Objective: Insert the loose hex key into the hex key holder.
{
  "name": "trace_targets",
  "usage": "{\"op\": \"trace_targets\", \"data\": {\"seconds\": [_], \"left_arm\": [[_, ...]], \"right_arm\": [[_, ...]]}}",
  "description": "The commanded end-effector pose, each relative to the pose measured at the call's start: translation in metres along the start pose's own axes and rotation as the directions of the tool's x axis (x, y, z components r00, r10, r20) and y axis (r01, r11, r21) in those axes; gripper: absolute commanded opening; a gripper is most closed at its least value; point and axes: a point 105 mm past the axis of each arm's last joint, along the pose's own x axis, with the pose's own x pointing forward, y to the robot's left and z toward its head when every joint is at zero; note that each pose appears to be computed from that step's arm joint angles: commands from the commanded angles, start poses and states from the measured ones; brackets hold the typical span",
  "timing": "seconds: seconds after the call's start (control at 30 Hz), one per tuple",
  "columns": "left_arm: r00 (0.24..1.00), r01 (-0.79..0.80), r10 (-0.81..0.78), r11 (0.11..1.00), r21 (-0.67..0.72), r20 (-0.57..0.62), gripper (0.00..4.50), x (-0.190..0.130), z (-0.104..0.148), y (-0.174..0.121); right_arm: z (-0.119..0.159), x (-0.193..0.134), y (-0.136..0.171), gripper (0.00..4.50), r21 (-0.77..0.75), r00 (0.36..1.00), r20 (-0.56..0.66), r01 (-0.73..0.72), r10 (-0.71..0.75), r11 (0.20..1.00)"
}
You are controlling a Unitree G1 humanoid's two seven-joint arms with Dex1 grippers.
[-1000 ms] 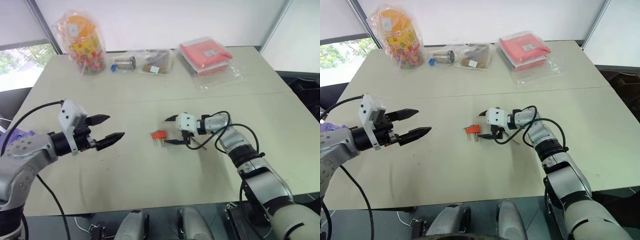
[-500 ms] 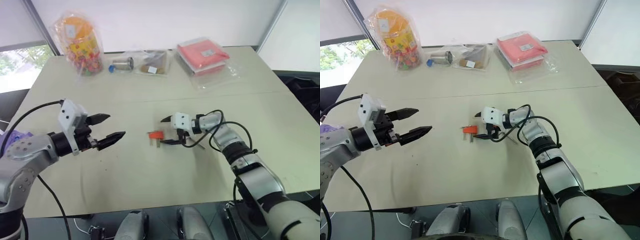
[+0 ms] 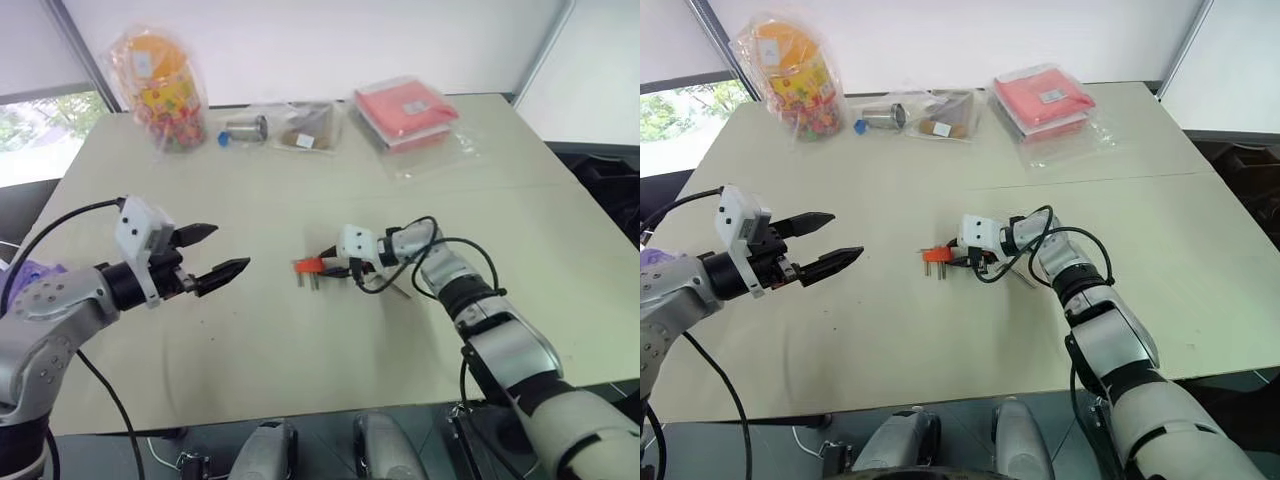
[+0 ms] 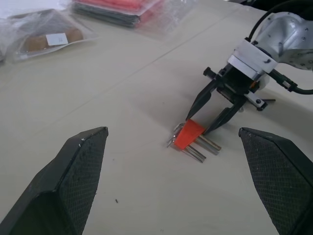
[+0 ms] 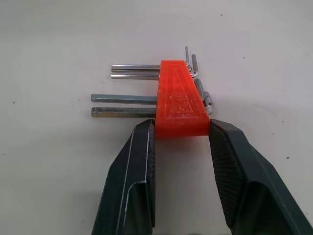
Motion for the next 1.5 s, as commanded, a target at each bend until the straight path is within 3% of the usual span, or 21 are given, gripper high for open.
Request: {"op": "trace_targets", "data": {"seconds": [0.03,0.07,0.13,0.23,0.33,0.43,0.63,1.2,1.33,1.5], "left_arm": [[0.998,0.031,-0.034,0.999,0.042,0.058,4.50,0.004,0.018,-0.001],[0.997,0.039,-0.041,0.998,0.042,0.066,4.50,0.006,0.020,-0.001],[0.992,0.083,-0.087,0.995,0.047,0.090,4.50,0.014,0.027,-0.001],[0.983,0.121,-0.123,0.992,0.027,0.136,4.50,0.026,0.036,0.003],[0.968,0.185,-0.183,0.983,0.001,0.174,4.50,0.044,0.044,0.006],[0.946,0.257,-0.249,0.966,-0.012,0.207,4.50,0.056,0.053,0.001],[0.907,0.360,-0.341,0.932,-0.035,0.249,4.50,0.074,0.066,-0.009],[0.879,0.416,-0.391,0.908,-0.038,0.271,4.50,0.091,0.068,-0.020],[0.882,0.408,-0.383,0.912,-0.039,0.273,2.75,0.092,0.067,-0.019],[0.882,0.409,-0.382,0.911,-0.044,0.276,0.05,0.094,0.065,-0.019]], "right_arm": [[0.006,-0.024,-0.023,1.01,-0.221,0.977,0.002,0.208,-0.213,0.953],[0.015,-0.029,-0.030,1.01,-0.276,0.963,0.039,0.268,-0.268,0.923],[0.043,-0.050,-0.049,1.01,-0.447,0.893,0.153,0.444,-0.423,0.776],[0.064,-0.065,-0.047,1.01,-0.586,0.867,0.236,0.487,-0.438,0.648],[0.095,-0.083,-0.039,1.01,-0.719,0.836,0.358,0.531,-0.416,0.448],[0.113,-0.092,-0.036,1.01,-0.738,0.803,0.429,0.576,-0.415,0.352],[0.130,-0.097,-0.027,1.01,-0.728,0.771,0.490,0.619,-0.407,0.294],[0.129,-0.096,-0.020,1.01,-0.739,0.782,0.473,0.603,-0.405,0.301],[0.129,-0.096,-0.019,1.01,-0.742,0.786,0.472,0.599,-0.400,0.302],[0.127,-0.096,-0.018,1.01,-0.747,0.790,0.465,0.592,-0.398,0.303]]}}
